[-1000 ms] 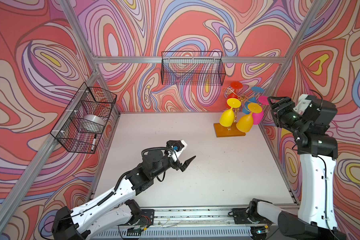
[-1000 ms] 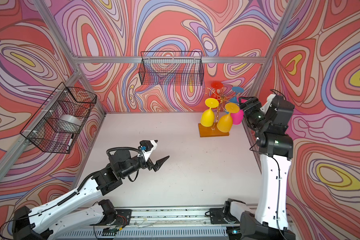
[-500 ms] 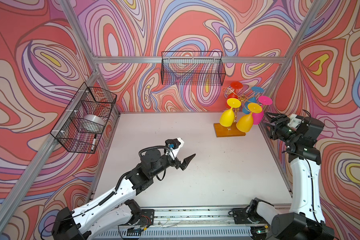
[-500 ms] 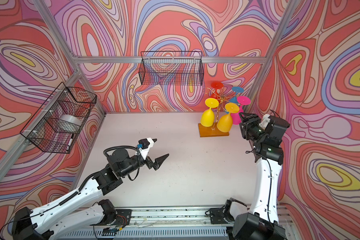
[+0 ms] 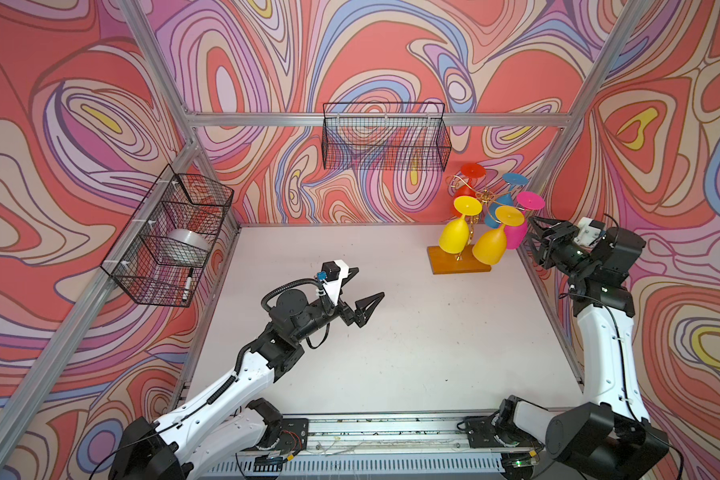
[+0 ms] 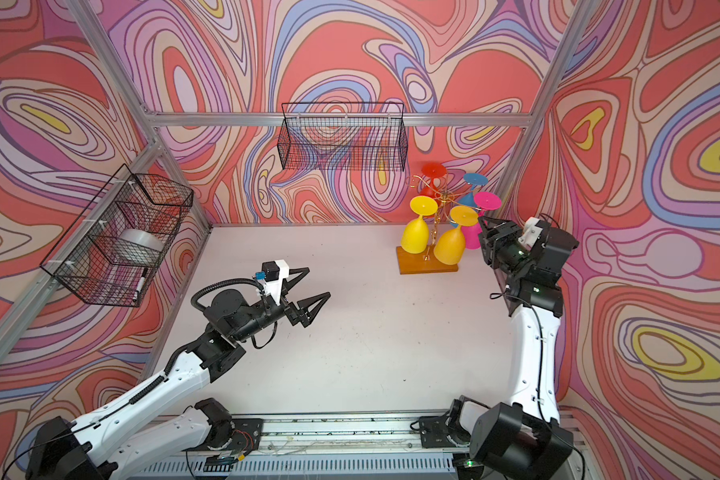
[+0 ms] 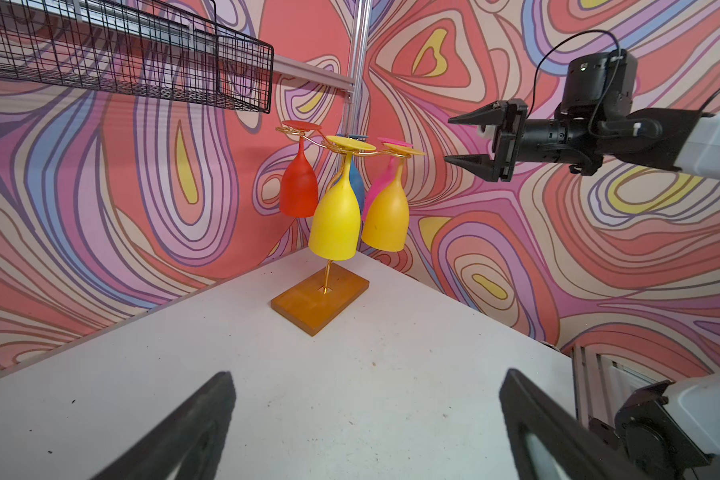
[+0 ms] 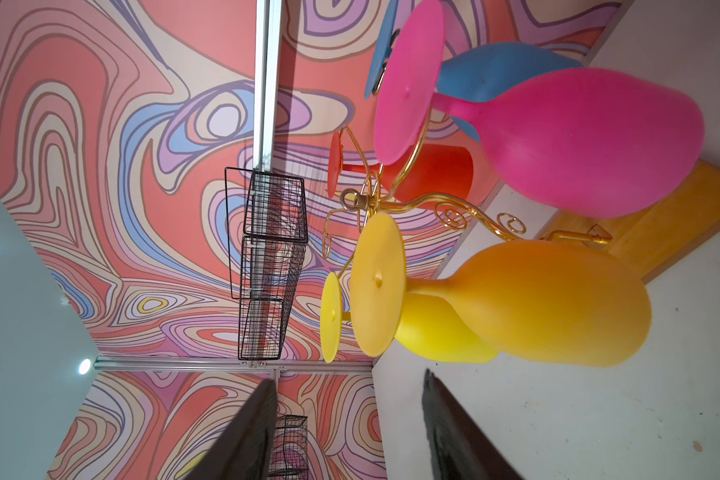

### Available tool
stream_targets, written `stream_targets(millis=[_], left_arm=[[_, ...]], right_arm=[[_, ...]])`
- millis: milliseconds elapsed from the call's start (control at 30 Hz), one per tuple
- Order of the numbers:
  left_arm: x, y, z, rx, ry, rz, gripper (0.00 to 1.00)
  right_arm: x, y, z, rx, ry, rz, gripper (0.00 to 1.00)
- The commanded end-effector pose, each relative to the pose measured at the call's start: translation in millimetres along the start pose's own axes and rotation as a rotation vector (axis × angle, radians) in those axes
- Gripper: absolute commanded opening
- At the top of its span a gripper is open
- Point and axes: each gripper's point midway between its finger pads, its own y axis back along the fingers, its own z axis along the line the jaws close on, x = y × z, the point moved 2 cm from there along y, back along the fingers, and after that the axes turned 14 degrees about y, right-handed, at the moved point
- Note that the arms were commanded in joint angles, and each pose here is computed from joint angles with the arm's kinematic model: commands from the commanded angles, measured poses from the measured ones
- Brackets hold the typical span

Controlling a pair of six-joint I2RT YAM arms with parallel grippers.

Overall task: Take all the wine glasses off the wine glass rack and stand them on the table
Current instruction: 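Rotate the right gripper sideways and move it beside the orange-yellow glass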

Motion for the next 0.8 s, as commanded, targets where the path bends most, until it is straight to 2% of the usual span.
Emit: stream_targets(millis=[0,167,767], left_arm=[[-11,3,-9,0.036,-0.006,-0.033,1.0],[-12,4,-8,0.025,-0.008,-0.032,1.0],[-9,0,-15,0.076,0.019,0.004,0.99]], right_arm=[[-7,-3,3,-0.016,0.02,-0.006,0.56],[-11,-10,-1,-0.007,0.02,0.004,0.51],[-4,-36,2,-0.007,0.012,0.043,0.44]])
